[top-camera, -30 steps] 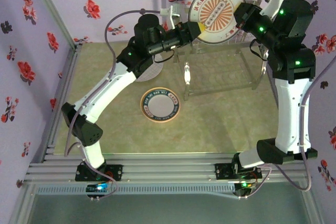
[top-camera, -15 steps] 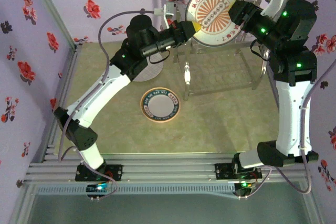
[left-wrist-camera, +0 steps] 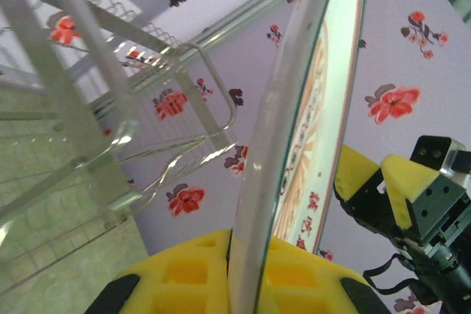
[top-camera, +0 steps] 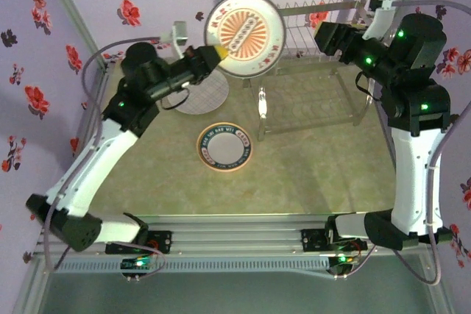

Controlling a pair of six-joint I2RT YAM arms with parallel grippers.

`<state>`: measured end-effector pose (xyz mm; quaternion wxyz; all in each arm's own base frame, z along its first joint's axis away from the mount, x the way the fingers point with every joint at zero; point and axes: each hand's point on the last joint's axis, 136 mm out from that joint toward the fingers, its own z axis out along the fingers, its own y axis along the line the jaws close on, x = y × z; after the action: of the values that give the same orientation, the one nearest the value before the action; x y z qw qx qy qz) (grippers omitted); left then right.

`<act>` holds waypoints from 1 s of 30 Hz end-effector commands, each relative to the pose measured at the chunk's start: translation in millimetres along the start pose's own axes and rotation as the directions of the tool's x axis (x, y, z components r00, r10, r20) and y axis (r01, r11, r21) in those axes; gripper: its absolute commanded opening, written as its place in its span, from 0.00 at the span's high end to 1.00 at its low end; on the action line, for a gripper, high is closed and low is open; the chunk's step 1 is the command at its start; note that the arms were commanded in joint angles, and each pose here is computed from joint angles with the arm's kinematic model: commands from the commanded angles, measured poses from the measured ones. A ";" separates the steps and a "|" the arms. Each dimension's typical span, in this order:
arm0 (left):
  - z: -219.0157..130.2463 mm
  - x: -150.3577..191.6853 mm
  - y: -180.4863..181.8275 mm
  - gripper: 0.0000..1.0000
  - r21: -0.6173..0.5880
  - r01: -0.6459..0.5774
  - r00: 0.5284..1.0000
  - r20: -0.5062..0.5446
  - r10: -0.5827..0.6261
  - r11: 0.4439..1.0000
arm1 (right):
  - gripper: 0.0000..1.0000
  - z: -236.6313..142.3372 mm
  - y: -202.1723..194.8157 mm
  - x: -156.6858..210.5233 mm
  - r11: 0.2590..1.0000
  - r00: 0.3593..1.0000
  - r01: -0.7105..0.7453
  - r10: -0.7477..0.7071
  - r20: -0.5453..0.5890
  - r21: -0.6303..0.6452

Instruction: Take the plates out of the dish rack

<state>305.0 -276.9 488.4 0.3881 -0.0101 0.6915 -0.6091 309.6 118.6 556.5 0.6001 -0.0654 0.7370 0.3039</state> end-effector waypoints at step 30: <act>-80.5 180.9 314.3 1.00 -0.614 0.243 0.911 -0.121 -0.394 0.751 | 0.25 -11.3 26.9 193.7 0.913 0.830 0.380 -0.408 -0.381 -0.150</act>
<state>269.0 -209.2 117.4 0.1487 -0.1894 0.8827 -0.4034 232.3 186.4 381.9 0.4614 -0.2969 0.8151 0.1857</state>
